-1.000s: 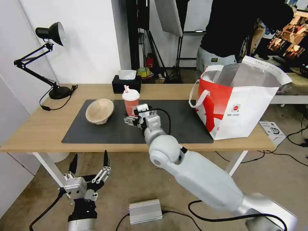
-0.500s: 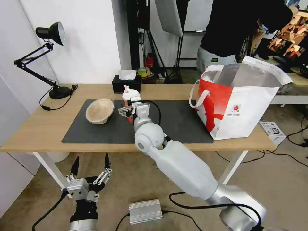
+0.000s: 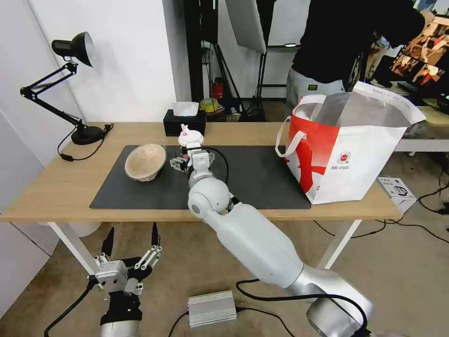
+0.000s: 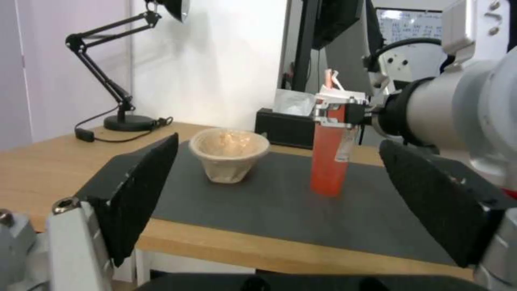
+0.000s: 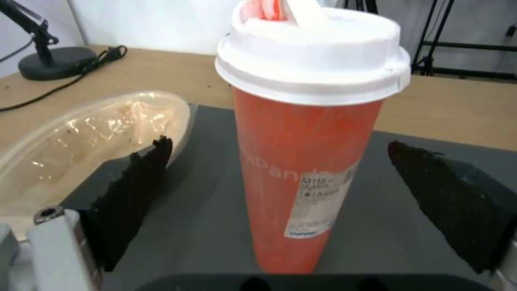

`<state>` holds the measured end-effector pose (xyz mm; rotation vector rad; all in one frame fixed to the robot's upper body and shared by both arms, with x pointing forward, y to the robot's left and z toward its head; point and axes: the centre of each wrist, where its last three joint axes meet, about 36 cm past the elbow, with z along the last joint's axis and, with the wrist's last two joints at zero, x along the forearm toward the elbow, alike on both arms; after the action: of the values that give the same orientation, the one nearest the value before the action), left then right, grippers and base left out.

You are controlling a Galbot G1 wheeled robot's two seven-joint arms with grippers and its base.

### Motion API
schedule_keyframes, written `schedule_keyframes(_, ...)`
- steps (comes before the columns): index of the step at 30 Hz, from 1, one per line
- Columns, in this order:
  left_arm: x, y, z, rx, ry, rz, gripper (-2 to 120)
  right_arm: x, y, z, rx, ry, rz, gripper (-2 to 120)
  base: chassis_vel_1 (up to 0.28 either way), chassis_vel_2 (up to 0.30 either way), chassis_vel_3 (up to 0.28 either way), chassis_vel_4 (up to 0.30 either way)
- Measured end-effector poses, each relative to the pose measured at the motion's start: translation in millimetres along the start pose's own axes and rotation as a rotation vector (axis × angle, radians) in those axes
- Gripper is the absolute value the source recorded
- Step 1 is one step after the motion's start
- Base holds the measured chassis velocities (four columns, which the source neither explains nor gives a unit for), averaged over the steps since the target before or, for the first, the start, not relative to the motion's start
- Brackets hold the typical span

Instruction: Pick up the trash from the table and place it into the takeout bag.

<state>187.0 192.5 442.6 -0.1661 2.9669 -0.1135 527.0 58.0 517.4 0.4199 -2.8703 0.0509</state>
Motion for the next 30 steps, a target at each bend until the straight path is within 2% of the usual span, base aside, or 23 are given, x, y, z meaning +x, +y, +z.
schedule_keyframes(15,0.0,-1.6,0.0,0.005,-0.001,0.004,100,-25.6,-16.9,8.3,-0.013,-0.001,0.004,100,0.000,0.000,0.000,0.000)
schedule_keyframes(30,-0.1,-3.8,4.2,0.010,0.006,0.010,100,-44.0,-27.5,10.8,-0.045,-0.035,-0.084,100,0.000,0.000,0.000,0.000)
